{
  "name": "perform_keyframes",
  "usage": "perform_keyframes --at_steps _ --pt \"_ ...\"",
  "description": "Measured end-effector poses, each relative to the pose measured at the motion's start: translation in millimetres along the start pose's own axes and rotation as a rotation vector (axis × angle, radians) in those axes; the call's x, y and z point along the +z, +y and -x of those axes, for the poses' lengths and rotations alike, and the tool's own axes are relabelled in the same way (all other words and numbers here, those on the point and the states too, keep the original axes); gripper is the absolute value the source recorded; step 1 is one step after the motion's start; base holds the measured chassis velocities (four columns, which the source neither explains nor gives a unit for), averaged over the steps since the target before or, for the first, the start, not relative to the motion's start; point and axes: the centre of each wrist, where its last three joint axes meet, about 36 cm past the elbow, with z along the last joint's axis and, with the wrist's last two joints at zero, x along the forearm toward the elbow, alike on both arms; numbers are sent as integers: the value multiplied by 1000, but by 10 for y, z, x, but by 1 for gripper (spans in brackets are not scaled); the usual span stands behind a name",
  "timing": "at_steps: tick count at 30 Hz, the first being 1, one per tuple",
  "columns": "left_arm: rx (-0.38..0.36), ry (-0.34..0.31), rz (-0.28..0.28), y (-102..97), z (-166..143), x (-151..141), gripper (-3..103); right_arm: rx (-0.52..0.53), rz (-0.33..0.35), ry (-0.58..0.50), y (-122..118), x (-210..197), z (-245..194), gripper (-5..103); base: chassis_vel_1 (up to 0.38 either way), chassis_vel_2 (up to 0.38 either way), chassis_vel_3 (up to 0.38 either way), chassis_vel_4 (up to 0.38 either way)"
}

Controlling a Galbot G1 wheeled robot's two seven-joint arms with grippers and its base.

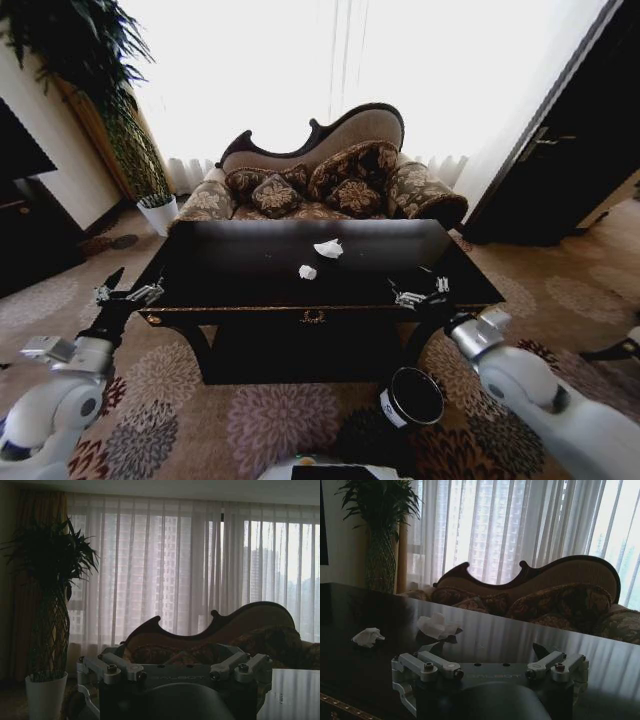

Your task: Move to the front of the table and place the trash on the table into the trash bin.

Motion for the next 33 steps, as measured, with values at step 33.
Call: perform_keyframes --at_steps 33 --pt "0 0 0 0 0 0 100 -65 -52 136 -390 -376 1040 100 0 0 0 0"
